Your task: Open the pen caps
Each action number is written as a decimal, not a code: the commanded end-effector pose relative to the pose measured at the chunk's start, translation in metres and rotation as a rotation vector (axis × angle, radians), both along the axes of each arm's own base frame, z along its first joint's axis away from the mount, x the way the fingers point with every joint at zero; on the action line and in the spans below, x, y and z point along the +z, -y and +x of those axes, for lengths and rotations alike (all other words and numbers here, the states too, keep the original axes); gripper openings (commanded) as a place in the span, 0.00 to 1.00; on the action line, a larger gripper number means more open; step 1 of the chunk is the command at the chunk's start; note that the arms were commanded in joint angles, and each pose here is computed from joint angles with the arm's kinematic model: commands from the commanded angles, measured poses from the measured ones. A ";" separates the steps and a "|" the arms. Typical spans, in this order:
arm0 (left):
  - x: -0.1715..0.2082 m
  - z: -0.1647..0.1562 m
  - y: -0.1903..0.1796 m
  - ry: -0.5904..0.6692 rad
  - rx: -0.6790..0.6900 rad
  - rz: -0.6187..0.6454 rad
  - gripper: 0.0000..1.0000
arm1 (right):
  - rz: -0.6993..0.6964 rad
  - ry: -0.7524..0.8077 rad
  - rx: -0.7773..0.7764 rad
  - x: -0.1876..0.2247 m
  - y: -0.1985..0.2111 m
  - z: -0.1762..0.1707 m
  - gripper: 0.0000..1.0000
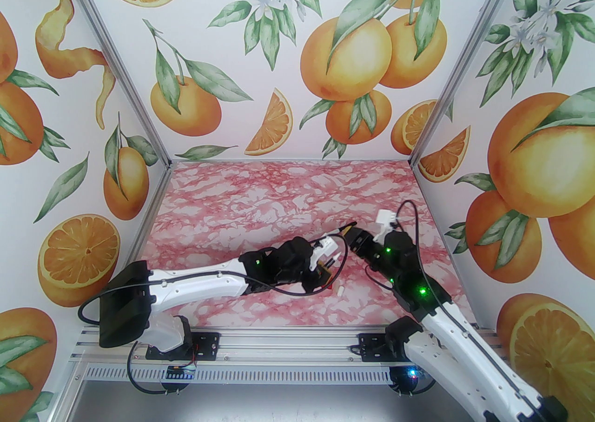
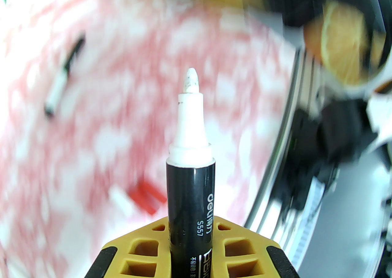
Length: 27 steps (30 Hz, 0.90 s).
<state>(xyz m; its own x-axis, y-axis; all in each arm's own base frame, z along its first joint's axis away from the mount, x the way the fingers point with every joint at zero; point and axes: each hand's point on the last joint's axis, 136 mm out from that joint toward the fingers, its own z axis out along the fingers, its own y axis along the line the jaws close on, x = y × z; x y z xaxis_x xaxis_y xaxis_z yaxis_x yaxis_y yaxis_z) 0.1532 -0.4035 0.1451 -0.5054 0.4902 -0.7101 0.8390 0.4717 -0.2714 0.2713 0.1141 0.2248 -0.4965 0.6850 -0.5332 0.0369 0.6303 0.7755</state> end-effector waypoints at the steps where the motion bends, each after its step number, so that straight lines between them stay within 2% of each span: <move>1: -0.012 -0.006 -0.019 0.008 0.003 0.092 0.03 | -0.047 0.062 -0.132 0.015 0.023 0.010 0.10; 8: 0.000 -0.004 -0.023 0.018 0.029 0.061 0.02 | -0.098 0.037 -0.071 0.005 0.015 0.011 0.11; 18: 0.036 0.013 -0.043 -0.028 0.106 -0.110 0.02 | -0.376 -0.215 0.069 -0.075 0.017 -0.042 0.13; 22: 0.051 0.024 -0.059 -0.031 0.151 -0.176 0.03 | -0.425 -0.295 0.101 -0.109 0.015 -0.061 0.14; 27: 0.056 0.030 -0.076 -0.008 0.187 -0.193 0.03 | -0.427 -0.376 0.119 -0.152 0.016 -0.076 0.15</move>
<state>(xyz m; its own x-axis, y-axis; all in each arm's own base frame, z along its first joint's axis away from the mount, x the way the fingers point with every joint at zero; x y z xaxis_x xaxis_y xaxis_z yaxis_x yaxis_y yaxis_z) 0.1841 -0.3313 0.1927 -0.5875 0.2786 -0.7598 0.7366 0.5728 -0.3596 0.2047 0.1090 0.0945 -0.7506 0.3712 -0.5466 0.1174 0.8890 0.4425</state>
